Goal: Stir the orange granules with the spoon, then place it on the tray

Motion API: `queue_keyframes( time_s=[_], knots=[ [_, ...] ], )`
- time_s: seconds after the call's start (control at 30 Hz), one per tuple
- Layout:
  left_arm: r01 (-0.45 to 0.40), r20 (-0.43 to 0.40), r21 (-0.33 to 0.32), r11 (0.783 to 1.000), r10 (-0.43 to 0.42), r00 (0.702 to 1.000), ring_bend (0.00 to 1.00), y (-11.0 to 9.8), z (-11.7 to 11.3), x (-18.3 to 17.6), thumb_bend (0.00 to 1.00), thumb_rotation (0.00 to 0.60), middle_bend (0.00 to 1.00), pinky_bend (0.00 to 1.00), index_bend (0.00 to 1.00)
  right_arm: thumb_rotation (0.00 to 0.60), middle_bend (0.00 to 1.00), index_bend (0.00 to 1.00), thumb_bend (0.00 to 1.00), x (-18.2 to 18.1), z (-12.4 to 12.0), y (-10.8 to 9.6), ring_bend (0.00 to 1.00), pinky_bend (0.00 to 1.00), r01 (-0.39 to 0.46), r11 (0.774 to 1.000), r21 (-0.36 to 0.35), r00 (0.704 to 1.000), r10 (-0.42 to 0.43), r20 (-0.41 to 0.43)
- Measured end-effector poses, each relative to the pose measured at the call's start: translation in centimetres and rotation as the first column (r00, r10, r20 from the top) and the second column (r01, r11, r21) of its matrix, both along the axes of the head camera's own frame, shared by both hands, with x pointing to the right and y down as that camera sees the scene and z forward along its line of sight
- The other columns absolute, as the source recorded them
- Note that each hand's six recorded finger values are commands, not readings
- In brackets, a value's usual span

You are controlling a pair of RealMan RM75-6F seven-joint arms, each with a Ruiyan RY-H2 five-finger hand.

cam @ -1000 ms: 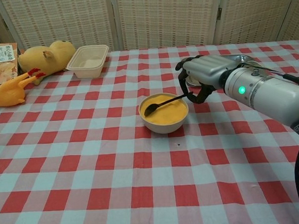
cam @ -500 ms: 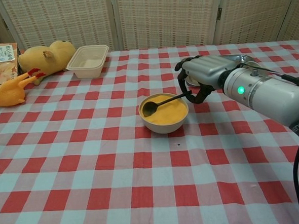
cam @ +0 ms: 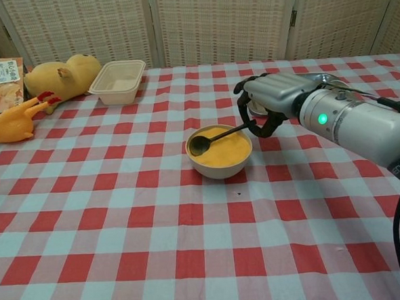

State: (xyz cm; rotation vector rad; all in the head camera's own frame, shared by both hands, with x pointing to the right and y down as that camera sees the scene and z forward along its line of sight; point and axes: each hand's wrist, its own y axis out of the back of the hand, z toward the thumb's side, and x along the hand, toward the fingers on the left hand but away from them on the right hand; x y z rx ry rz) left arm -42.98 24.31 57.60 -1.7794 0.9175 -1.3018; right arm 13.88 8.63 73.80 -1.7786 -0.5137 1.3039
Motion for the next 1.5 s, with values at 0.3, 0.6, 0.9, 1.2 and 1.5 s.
queue_keyframes(
  time_s=[0.3, 0.6, 0.9, 1.2, 1.5],
  knots=[
    [0.0, 0.0, 0.002, 1.0, 0.0, 1.0, 0.0, 0.0, 0.0, 0.0, 0.45, 0.6, 0.0, 0.12, 0.0, 0.6, 0.13, 0.68, 0.4, -0.1, -0.1, -0.1, 0.0, 0.0, -0.006, 1.0, 0.009, 1.0, 0.006, 0.012],
    [-0.005, -0.005, 0.002, 1.0, 0.005, 1.0, 0.0, 0.0, -0.1, 0.1, 0.45, 0.6, 0.0, 0.12, 0.0, 0.6, 0.26, 0.85, 0.4, -0.2, -0.5, -0.2, 0.0, 0.02, -0.01, 0.999, 0.038, 1.0, 0.009, 0.022],
    [-0.009, -0.004, 0.0, 1.0, 0.009, 1.0, 0.0, 0.1, -0.1, 0.1, 0.46, 0.6, 0.0, 0.12, 0.0, 0.6, 0.4, 0.99, 0.39, -0.3, -1.4, -0.4, 0.08, 0.08, 0.047, 0.991, 0.124, 0.999, -0.047, -0.002],
    [-0.012, -0.008, -0.004, 1.0, 0.011, 1.0, 0.0, 0.1, 0.0, 0.2, 0.46, 0.6, 0.0, 0.12, 0.0, 0.6, 0.45, 1.0, 0.4, -0.9, -1.6, -0.8, 0.12, 0.1, 0.184, 0.951, 0.246, 0.979, -0.156, -0.129],
    [-0.008, -0.005, -0.005, 1.0, 0.008, 1.0, 0.0, 0.0, 0.1, 0.0, 0.46, 0.6, 0.0, 0.12, 0.0, 0.6, 0.48, 1.0, 0.4, -0.8, -1.1, -0.6, 0.14, 0.11, 0.2, 0.933, 0.299, 0.977, -0.166, -0.137]
  ],
)
